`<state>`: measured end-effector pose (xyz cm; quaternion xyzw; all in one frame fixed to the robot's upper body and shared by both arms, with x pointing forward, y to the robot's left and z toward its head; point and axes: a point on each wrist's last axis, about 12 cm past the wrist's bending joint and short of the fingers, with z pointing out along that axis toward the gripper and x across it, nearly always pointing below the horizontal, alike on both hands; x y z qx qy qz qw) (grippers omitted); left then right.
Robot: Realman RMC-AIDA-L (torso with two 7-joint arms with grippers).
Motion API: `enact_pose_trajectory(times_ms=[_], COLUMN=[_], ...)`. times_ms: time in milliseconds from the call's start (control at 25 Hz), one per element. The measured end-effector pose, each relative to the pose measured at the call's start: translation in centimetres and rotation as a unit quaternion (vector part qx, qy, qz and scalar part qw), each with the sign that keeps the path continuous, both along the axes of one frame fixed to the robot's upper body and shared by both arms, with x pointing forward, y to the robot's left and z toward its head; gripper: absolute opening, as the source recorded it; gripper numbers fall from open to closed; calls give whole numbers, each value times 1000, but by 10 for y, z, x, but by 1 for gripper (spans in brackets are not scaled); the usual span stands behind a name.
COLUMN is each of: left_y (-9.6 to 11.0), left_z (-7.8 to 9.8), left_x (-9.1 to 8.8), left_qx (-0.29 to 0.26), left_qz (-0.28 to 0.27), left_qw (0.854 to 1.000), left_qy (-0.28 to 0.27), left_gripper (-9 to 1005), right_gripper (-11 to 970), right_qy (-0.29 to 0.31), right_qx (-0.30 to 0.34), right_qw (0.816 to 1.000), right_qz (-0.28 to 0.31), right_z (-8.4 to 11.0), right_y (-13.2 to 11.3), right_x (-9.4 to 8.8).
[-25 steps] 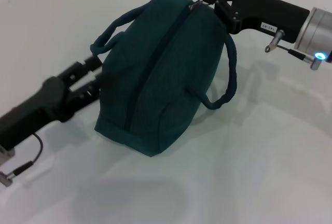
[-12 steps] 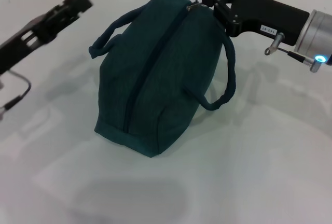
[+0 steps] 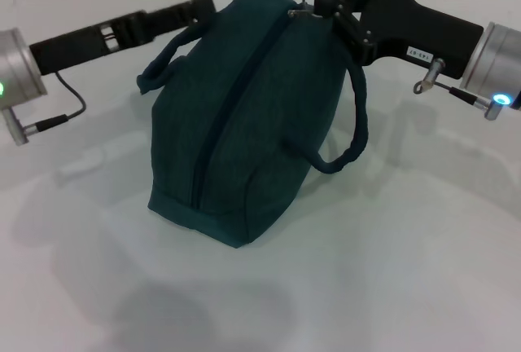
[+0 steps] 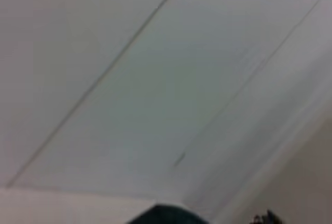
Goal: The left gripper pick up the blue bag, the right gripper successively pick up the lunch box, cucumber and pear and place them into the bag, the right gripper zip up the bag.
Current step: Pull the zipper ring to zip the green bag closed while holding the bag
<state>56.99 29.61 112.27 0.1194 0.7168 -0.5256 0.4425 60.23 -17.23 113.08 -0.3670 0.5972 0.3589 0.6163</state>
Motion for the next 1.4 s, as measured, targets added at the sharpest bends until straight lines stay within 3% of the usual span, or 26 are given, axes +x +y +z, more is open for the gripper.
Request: enact_pose_trajectory(times_ms=[400,800,1120,1240,1400], left_y=[-9,-27,-25,-25,-25], left_z=[6,7,2,1,0], left_x=[7,10,13,12,11], left_qx=[-12,19,26,31,33], left_qz=[-15,-54,-30,-31,-34], left_qw=[999,997,998,998,997], left_qy=[41,48,51,53,55], left_gripper=[856,835,818,625,538], right_gripper=[11,11,10,10,10], right_qy=[-7,-10,-10,-10,-10], right_qx=[1,4,5,5,5], right_qw=[1000,1000,1000,1000,1000], right_qz=[-2,1,1,1,1], right_z=[-2,-1,-1,-1,0], right_y=[-3,-4,-4,-4,-4], right_x=[-3,-3,-3,-3,-3])
